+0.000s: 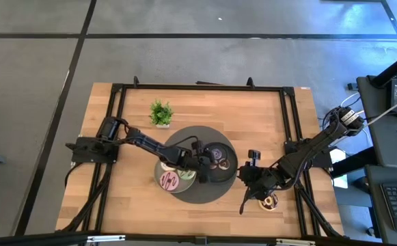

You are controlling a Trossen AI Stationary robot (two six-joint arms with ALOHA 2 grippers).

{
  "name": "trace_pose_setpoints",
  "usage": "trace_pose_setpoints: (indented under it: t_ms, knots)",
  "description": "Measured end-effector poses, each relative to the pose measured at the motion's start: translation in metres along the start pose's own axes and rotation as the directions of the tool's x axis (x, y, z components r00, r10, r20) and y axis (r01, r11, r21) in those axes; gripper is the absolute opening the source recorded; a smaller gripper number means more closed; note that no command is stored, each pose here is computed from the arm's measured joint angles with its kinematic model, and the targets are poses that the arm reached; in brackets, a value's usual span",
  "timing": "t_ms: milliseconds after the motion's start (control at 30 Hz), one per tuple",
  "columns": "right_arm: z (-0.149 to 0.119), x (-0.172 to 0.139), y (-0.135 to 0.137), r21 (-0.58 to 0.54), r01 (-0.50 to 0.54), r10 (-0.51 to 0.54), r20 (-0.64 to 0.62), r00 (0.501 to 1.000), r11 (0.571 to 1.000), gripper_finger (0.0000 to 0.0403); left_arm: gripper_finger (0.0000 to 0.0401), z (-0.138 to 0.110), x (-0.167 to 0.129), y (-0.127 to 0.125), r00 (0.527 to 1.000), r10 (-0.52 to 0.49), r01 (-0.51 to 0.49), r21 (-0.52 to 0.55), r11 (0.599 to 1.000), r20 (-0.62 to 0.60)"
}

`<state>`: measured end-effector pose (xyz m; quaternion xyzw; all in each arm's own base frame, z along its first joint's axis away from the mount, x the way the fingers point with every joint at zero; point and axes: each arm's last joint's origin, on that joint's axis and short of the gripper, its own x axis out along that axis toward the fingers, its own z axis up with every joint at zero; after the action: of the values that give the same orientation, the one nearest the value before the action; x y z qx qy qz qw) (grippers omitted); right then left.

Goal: Pick & Place donuts
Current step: Put the small brown donut on the black plate, then put the large black donut on the gray plate

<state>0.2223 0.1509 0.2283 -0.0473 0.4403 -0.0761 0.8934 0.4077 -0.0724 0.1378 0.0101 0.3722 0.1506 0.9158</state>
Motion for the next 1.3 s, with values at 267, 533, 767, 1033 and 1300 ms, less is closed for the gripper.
trace_pose_setpoints:
  t_ms: [267,533,767,1033,1300]
  knots:
    - [0.000,0.000,0.000,0.000,-0.001,0.001,0.001,1.000,1.000,0.0123,0.0017,0.000,0.001,0.002,1.000,0.004,-0.004,0.001,1.000,-0.008]
    - [0.000,0.000,0.000,-0.002,0.000,0.000,0.001,1.000,1.000,0.0123,0.0020,-0.001,0.000,0.000,1.000,-0.024,0.024,-0.001,1.000,-0.014]
    - [0.000,0.000,0.000,-0.003,0.000,0.000,0.001,1.000,1.000,0.0123,0.0038,-0.001,0.000,0.001,1.000,-0.003,0.002,-0.007,1.000,-0.012]
    - [0.000,-0.002,0.000,0.053,-0.041,0.042,-0.018,0.999,0.998,0.0123,0.0054,0.006,-0.010,0.001,0.994,-0.104,0.104,-0.027,0.994,-0.015]
    - [-0.020,-0.016,0.011,0.270,-0.188,0.260,-0.262,0.929,0.944,0.0123,0.0049,0.021,-0.042,0.003,0.973,-0.228,0.226,-0.075,0.971,-0.027]
